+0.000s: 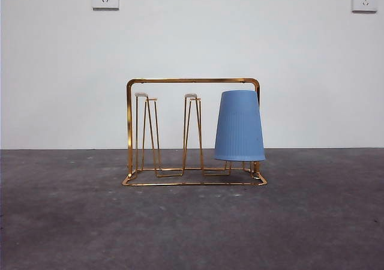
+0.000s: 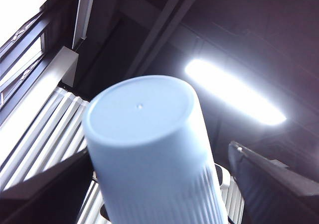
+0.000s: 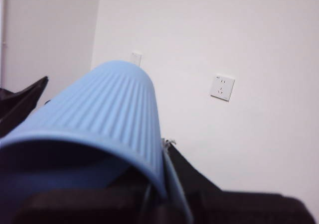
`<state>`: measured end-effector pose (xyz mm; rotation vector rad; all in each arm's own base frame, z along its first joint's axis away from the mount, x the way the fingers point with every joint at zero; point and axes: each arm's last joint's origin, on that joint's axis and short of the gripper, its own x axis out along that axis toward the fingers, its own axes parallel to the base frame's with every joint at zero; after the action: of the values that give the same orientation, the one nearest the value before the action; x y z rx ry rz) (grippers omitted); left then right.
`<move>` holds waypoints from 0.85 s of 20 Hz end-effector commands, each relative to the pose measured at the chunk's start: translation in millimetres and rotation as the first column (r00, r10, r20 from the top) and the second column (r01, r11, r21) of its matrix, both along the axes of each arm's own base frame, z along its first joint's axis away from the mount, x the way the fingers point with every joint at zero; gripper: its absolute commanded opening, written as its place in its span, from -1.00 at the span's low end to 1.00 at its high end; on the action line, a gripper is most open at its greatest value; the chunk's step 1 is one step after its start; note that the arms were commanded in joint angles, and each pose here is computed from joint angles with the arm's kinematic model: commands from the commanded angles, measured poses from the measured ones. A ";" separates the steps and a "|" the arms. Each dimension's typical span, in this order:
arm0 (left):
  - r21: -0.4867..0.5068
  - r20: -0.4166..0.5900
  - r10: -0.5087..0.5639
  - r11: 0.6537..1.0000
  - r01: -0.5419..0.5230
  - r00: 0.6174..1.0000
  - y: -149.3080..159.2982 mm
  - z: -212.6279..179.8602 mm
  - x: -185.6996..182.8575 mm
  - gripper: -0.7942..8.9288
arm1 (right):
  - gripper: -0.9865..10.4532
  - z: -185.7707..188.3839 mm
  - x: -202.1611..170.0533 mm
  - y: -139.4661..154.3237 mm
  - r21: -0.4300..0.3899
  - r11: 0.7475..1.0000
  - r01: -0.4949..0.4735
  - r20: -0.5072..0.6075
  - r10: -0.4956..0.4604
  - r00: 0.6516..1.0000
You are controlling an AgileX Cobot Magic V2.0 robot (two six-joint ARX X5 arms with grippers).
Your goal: Pick up cup 1,put cup 1 in the cup rack,pick up cup 2,put cup 2 in the cup rack
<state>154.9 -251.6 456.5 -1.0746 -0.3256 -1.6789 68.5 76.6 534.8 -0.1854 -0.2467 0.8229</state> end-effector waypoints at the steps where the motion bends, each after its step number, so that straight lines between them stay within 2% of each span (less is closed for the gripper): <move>1: -0.017 0.027 -0.005 1.000 0.005 1.000 1.6 0.9 -2.3 0.07 | -0.84 -3.7 2.8 2.7 -0.018 1.000 0.006 -0.029 -0.007 1.000; 8: 0.013 0.008 -0.006 1.000 0.006 1.000 -0.8 -0.9 -0.7 0.02 | -0.84 -9.4 10.8 12.0 -0.056 0.998 -0.005 -0.075 0.001 0.997; 10: 0.025 0.006 -0.009 1.000 0.009 1.000 -1.6 -1.5 -0.4 -0.35 | -0.84 -10.5 12.3 13.7 -0.062 0.998 -0.006 -0.087 0.001 0.996; 12: 0.032 0.003 -0.011 0.999 0.011 1.000 -2.0 -1.9 -0.1 -0.62 | -0.84 -10.7 13.3 14.9 -0.063 0.998 -0.006 -0.088 0.001 0.996; 14: 0.030 0.003 -0.010 0.999 0.010 1.000 -2.0 -1.8 -0.2 -0.71 | -0.84 -11.0 13.4 14.9 -0.065 0.998 -0.006 -0.090 0.000 0.996; 15: 0.031 0.003 -0.010 0.999 0.010 1.000 -2.0 -1.8 -0.2 -0.83 | -0.84 -11.2 13.4 14.9 -0.067 0.998 -0.006 -0.091 0.000 0.996; 17: 0.031 0.003 -0.010 0.999 0.010 1.000 -2.0 -1.8 -0.2 -0.85 | -0.83 -13.1 13.4 15.0 -0.081 0.997 -0.008 -0.104 -0.001 0.995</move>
<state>158.0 -254.0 454.0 -1.0650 -0.2773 -1.6610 76.9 87.4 526.5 -0.2064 -0.1558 0.8598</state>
